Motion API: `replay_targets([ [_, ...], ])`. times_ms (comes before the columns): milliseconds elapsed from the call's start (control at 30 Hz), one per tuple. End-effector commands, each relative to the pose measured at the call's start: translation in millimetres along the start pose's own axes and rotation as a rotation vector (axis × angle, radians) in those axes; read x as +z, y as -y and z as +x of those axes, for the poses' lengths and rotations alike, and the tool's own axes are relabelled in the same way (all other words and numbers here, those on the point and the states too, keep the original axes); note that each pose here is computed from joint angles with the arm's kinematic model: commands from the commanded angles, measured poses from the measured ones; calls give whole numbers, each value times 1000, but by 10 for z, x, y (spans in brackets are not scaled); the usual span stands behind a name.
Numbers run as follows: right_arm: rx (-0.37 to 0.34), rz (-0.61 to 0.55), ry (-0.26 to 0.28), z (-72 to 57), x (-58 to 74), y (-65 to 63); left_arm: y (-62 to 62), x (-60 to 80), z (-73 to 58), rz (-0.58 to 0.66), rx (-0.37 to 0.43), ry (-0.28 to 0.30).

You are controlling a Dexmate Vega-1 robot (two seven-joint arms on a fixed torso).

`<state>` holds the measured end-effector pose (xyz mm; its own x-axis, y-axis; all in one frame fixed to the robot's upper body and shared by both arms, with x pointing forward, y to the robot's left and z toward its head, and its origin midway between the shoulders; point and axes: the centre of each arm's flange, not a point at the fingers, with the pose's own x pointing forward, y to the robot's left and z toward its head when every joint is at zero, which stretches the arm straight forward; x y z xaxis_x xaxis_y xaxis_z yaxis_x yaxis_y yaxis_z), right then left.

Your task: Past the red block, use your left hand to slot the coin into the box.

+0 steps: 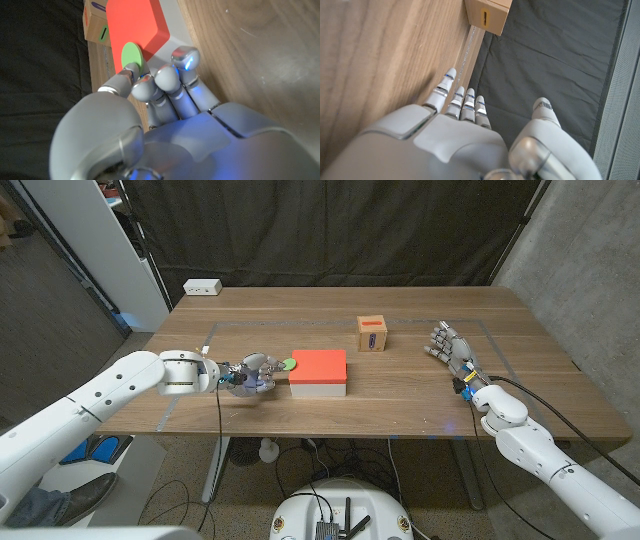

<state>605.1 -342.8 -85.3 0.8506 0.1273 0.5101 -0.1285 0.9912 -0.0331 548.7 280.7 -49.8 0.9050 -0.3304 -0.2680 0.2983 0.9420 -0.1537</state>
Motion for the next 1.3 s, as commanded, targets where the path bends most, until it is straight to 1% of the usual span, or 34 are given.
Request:
replay_targets([
  [33, -19, -2, -2, -57, 7, -24, -19, -7, 39, -5, -18, 23],
  [267, -28, -14, 11, -86, 63, -37, -37, 15, 33, -1, -36, 56],
  [467, -35, -17, 23, -107, 109, -57, -40, 58, -7, 1, -44, 110],
  [500, -36, -17, 23, -107, 109, -57, -40, 58, -7, 1, -44, 111],
  [533, -36, -22, 27, -116, 124, -65, -42, 71, -18, -11, -49, 135],
  [633, -39, -23, 31, -134, 145, -74, -40, 91, -35, -23, -55, 170],
  [1000, -53, -31, 44, -208, 229, -95, -29, 172, -81, -18, -58, 264],
  [1167, -56, -42, 50, -237, 259, -90, -7, 196, -72, -15, -62, 300],
  [1300, -62, -36, 48, -261, 262, -93, 28, 234, -76, 1, -45, 335],
])
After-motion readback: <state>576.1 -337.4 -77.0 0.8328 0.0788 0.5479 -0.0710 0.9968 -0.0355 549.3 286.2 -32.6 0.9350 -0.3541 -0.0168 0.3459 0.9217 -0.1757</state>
